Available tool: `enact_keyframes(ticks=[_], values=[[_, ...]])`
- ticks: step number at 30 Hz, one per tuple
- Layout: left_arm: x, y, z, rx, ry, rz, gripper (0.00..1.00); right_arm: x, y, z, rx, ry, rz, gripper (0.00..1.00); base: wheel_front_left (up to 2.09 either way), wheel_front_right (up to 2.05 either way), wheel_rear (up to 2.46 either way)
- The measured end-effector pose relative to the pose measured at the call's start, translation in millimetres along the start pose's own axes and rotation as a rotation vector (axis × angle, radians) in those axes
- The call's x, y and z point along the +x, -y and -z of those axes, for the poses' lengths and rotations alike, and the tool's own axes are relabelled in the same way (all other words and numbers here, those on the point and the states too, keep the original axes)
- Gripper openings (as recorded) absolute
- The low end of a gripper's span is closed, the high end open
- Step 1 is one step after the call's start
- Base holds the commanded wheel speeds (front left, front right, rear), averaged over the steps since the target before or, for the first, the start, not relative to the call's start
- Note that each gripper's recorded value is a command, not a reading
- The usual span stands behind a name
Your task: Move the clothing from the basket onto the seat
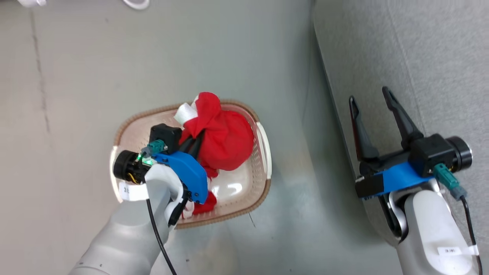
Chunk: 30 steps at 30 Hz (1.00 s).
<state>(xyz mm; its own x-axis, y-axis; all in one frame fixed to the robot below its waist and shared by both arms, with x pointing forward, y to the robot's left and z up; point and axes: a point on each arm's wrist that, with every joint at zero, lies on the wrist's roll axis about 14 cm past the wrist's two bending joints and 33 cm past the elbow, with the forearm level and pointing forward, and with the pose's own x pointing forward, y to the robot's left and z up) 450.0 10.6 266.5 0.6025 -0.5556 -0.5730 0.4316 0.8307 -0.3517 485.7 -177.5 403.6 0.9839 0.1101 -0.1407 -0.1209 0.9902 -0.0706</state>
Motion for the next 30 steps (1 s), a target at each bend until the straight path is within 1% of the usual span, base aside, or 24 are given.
enact_keyframes(ticks=[6, 10, 17, 30], values=[[-23, 20, -41, 0.051, 0.116, 0.031, 0.00, -19, -2, -21, 0.004, 0.035, 0.002, 1.00, 0.00, 0.00, 0.00], [-41, 32, -81, 0.083, 0.230, 0.044, 0.00, -31, -6, -36, 0.005, 0.065, -0.004, 1.00, 0.00, 0.00, 0.00], [-76, 58, -136, 0.143, 0.408, 0.075, 0.00, -52, -10, -53, 0.010, 0.099, -0.007, 1.00, 0.00, 0.00, 0.00], [-134, 115, -203, 0.290, 0.629, 0.152, 0.00, -82, -17, -80, 0.015, 0.167, -0.015, 1.00, 0.00, 0.00, 0.00]])
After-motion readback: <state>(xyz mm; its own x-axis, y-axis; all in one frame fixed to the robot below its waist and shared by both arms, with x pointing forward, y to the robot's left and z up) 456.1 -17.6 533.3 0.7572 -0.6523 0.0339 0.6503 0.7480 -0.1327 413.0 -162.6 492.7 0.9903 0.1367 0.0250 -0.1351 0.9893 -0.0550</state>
